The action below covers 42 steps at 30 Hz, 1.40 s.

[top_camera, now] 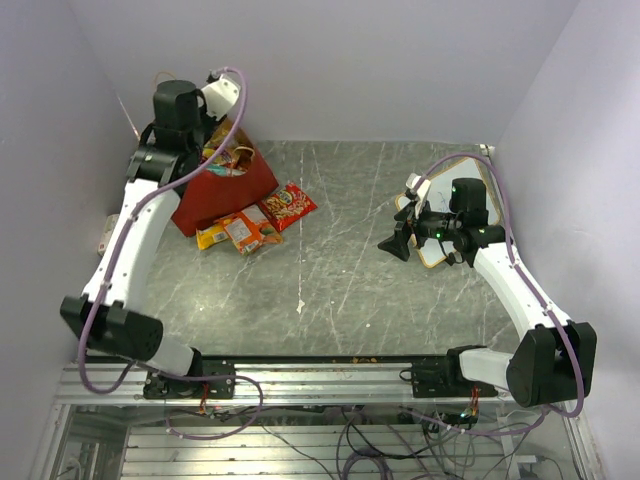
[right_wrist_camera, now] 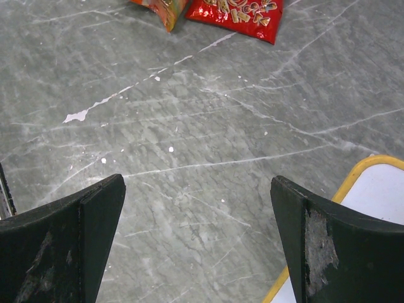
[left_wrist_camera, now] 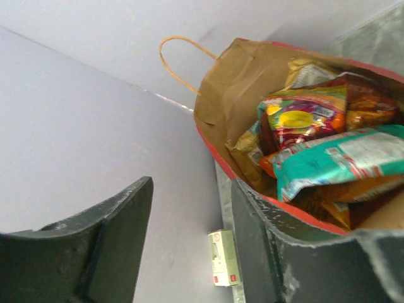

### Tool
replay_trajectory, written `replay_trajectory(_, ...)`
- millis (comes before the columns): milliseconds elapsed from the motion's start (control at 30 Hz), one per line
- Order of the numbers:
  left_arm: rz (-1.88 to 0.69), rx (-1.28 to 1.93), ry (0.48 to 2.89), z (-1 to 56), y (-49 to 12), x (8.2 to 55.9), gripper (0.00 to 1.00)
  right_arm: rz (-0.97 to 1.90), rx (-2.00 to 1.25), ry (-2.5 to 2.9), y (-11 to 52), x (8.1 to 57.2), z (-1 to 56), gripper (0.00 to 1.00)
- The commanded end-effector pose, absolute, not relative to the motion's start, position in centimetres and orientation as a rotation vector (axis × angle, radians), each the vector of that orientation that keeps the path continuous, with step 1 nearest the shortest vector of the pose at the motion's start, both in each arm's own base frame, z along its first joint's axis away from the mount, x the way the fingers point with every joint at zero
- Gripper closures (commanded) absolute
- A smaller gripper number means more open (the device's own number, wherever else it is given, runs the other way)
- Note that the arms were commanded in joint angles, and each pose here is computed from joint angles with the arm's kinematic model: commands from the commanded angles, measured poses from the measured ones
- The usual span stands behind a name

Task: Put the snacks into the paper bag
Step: Place the snack in the paper bag, then pick up the snack from the center of the board.

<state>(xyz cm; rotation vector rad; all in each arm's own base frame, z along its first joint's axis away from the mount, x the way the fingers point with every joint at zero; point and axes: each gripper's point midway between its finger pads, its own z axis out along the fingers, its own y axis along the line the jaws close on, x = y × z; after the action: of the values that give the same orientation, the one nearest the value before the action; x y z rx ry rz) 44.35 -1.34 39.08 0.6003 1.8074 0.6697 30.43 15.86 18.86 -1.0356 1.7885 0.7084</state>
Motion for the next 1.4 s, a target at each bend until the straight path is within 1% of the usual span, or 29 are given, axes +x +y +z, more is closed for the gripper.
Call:
replay_trajectory(0,0.411,0.627,1.828,37.4,-3.8,40.9,0.32,0.697,-1.036,1.753,15.8,30.4,19.9,0.0)
replay_trajectory(67,0.269,0.661,1.844,35.9,-5.6,39.3,0.27,0.707,-1.036,1.75,15.9,30.4,20.0,0.0)
replay_trajectory(167,0.131,0.733,1.861,33.8,-7.3,36.9,0.21,0.702,-1.034,1.754,15.9,30.5,20.1,0.0)
replay_trajectory(267,0.058,0.825,1.865,31.3,-8.2,34.7,0.18,0.7,-1.029,1.76,15.9,30.5,20.1,0.0)
replay_trajectory(333,0.035,0.921,1.872,28.2,-8.5,33.0,0.17,0.704,-1.032,1.75,16.0,30.4,20.4,0.0)
replay_trajectory(367,0.015,0.975,1.869,27.0,-8.8,32.3,0.12,0.699,-1.032,1.747,15.9,30.4,20.6,0.0)
replay_trajectory(400,-0.007,1.042,1.867,25.7,-9.1,31.6,0.05,0.692,-1.031,1.748,15.8,30.4,20.6,0.0)
replay_trajectory(433,-0.035,1.108,1.875,24.4,-9.4,30.9,0.01,0.688,-1.03,1.75,15.8,30.4,20.6,0.0)
replay_trajectory(467,-0.061,1.173,1.877,23.1,-9.7,30.2,0.0,0.686,-1.03,1.746,15.8,30.4,20.7,0.01)
replay_trajectory(533,-0.089,1.289,1.868,20.4,-10.0,29.2,0.0,0.691,-1.034,1.733,15.9,30.2,21.0,0.01)
replay_trajectory(633,-0.059,1.427,1.847,16.7,-9.9,28.6,0.0,0.689,-1.034,1.73,15.8,30.1,21.0,0.01)
replay_trajectory(700,-0.019,1.48,1.833,14.9,-9.8,28.8,0.0,0.694,-1.036,1.732,15.9,30.1,20.9,0.01)
replay_trajectory(767,0.027,1.519,1.818,13.4,-9.8,29.1,0.03,0.705,-1.038,1.732,16.0,30.1,20.7,0.01)
replay_trajectory(1133,0.343,1.679,1.783,7.9,-11.0,31.9,0.05,0.732,-1.046,1.749,16.2,30.1,19.8,0.01)
replay_trajectory(1367,0.488,1.638,1.791,6.9,-10.4,34.0,0.06,0.732,-1.05,1.756,16.2,30.1,19.6,0.01)
